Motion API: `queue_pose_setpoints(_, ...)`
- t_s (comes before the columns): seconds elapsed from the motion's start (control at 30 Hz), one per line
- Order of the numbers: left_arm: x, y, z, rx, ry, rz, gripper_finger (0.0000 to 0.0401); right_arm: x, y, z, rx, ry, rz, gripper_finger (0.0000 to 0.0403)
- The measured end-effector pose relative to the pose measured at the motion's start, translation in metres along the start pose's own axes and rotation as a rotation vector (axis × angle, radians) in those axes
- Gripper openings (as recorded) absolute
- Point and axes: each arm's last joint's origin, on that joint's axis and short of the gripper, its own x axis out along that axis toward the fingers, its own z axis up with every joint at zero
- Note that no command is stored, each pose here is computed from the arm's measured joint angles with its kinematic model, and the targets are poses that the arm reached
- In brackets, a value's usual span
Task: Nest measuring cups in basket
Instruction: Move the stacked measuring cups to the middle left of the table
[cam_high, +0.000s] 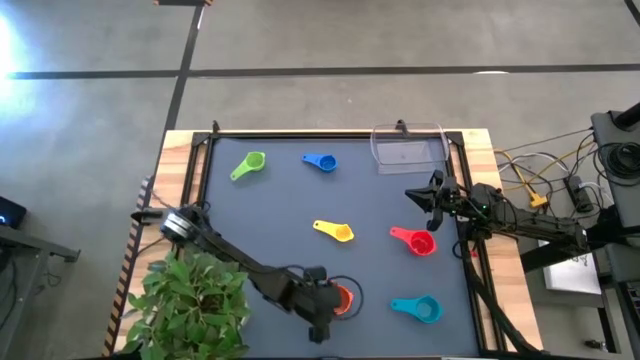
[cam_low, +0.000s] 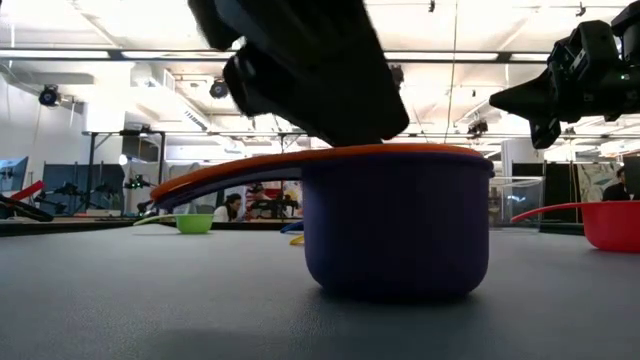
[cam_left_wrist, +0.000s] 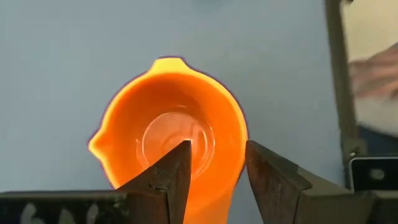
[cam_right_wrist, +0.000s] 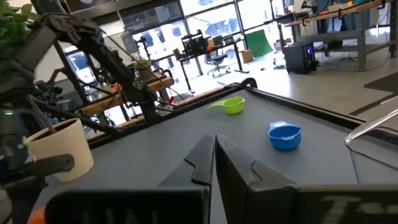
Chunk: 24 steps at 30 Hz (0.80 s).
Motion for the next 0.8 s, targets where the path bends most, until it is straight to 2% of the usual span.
queue_pose_setpoints(0.23, -0.008, 0.015, -0.014, -0.076, -0.155, -0.111, 0.0134, 0.000, 0.000, 0.000, 0.000, 0.001, 0.000, 0.0009)
queue_pose_setpoints(0.43, -0.002, 0.009, -0.009, -0.054, -0.146, -0.131, 0.0134, 0.000, 0.000, 0.000, 0.000, 0.000, -0.001, 0.0009)
queue_pose_setpoints(0.8, 0.024, 0.000, -0.007, 0.004, 0.078, -0.006, 0.0134, 0.000, 0.000, 0.000, 0.000, 0.001, 0.000, 0.0009)
